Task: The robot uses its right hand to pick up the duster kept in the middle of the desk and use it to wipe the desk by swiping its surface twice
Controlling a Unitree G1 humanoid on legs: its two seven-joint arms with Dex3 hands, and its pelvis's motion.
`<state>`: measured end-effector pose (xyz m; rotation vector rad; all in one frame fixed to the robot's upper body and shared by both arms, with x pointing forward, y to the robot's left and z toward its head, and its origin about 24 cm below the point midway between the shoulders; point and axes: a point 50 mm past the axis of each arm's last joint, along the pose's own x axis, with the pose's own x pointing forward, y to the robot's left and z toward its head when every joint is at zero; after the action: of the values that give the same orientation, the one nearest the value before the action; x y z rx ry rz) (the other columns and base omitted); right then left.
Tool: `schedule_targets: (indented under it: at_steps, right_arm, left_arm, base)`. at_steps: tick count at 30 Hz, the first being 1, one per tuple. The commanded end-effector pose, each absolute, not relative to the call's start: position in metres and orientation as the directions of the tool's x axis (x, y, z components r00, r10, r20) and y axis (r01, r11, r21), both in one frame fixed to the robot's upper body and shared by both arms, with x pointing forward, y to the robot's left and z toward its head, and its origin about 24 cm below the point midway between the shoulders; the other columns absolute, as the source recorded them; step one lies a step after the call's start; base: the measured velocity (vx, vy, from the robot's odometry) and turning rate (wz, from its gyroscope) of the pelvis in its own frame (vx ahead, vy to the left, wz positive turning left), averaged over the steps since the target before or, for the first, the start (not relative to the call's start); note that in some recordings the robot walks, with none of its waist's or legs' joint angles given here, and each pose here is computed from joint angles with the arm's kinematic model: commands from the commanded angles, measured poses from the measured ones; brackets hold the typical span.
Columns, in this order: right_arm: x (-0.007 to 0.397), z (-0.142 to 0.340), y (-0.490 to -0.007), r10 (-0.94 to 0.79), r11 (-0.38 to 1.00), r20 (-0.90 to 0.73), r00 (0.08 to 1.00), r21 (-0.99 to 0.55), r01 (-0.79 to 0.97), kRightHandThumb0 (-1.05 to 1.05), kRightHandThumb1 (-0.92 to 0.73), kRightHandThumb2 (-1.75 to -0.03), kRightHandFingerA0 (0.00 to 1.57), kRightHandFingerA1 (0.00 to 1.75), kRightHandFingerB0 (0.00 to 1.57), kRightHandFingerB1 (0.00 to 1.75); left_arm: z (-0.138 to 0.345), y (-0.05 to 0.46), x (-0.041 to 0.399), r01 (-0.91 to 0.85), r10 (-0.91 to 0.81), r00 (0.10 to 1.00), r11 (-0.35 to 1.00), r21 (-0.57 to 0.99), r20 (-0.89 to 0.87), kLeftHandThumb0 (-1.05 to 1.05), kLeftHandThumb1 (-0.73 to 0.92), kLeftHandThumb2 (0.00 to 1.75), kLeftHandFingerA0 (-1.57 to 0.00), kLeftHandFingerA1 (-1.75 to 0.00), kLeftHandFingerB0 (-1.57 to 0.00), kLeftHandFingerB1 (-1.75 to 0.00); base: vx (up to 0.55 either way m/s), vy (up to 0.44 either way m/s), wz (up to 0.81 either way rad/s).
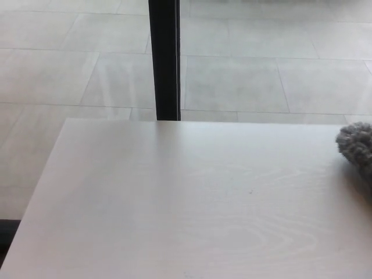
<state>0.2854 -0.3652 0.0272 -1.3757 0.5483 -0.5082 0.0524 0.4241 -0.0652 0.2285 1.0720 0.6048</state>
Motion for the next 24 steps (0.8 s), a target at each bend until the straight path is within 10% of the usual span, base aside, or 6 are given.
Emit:
schedule_targets:
  at_steps: [1, 7, 12, 14, 22, 24]
  right_arm:
    - [0.240, 0.005, -0.398, -0.798, 0.319, -0.301, 0.522, -0.946, -0.058, -0.40, -0.76, -0.63, 0.63, 0.93, 0.59, 0.45]
    - [0.260, 0.008, -0.380, -0.746, 0.244, -0.239, 0.621, -0.967, -0.079, -0.44, -0.69, -0.61, 0.71, 1.34, 0.74, 0.74]
    - [0.277, 0.010, -0.361, -0.697, 0.198, -0.206, 0.686, -0.976, -0.093, -0.43, -0.64, -0.59, 0.65, 0.99, 0.73, 0.53]
    - [0.304, 0.016, -0.330, -0.614, 0.104, -0.170, 0.771, -0.985, -0.135, -0.45, -0.63, -0.63, 0.76, 1.53, 0.68, 0.64]
    - [0.343, 0.018, -0.247, -0.334, 0.051, -0.123, 0.935, -0.992, -0.112, -0.38, -0.63, -0.58, 0.86, 1.58, 0.72, 0.71]
    - [0.350, 0.017, -0.219, -0.276, 0.046, -0.122, 0.954, -0.992, -0.113, -0.39, -0.68, -0.60, 0.87, 1.64, 0.70, 1.04]
  left_arm:
    - [-0.062, 0.427, 0.051, -0.373, 0.574, 0.356, 0.811, 0.451, -0.737, -0.43, 0.55, 0.57, -0.75, -0.66, -0.84, -0.55]
    - [-0.060, 0.427, 0.056, -0.333, 0.565, 0.373, 0.822, 0.463, -0.736, -0.48, 0.55, 0.56, -0.82, -0.78, -0.85, -0.55]
    - [-0.060, 0.427, 0.060, -0.317, 0.561, 0.383, 0.826, 0.465, -0.734, -0.44, 0.56, 0.56, -0.84, -0.82, -0.82, -0.52]
    - [-0.059, 0.427, 0.060, -0.339, 0.549, 0.399, 0.832, 0.439, -0.734, -0.47, 0.54, 0.57, -0.76, -0.72, -0.81, -0.56]
    - [-0.057, 0.429, 0.063, -0.362, 0.547, 0.397, 0.831, 0.422, -0.737, -0.41, 0.55, 0.56, -0.83, -0.83, -0.80, -0.56]
    - [-0.057, 0.429, 0.064, -0.353, 0.538, 0.412, 0.838, 0.415, -0.736, -0.44, 0.55, 0.56, -0.87, -0.81, -0.81, -0.57]
  base:
    - [0.00, 0.000, 0.00]
    - [0.00, 0.000, 0.00]
    - [0.00, 0.000, 0.00]
    - [0.00, 0.000, 0.00]
    - [0.00, 0.000, 0.00]
    - [0.00, 0.000, 0.00]
